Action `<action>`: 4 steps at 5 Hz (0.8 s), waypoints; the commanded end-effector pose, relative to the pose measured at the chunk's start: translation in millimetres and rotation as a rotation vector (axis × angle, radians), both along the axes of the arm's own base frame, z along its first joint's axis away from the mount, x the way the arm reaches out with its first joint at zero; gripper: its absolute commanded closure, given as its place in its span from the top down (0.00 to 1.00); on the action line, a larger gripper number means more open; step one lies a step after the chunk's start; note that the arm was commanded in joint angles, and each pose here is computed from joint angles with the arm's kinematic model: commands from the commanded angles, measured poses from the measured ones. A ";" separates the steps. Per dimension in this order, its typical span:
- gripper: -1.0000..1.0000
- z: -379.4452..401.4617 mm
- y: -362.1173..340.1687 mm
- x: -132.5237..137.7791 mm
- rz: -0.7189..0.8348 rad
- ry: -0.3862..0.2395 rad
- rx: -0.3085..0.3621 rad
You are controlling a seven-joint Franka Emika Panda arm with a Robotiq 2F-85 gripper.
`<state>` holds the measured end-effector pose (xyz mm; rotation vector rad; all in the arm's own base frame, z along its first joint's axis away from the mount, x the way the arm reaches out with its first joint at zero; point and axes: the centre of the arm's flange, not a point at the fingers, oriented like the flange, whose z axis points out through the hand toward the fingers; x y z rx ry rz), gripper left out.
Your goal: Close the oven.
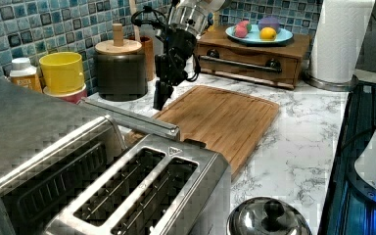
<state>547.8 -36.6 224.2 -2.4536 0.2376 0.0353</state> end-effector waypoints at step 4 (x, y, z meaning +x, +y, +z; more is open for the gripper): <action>0.00 42.3 85.0 93.4 0.125 -0.105 0.051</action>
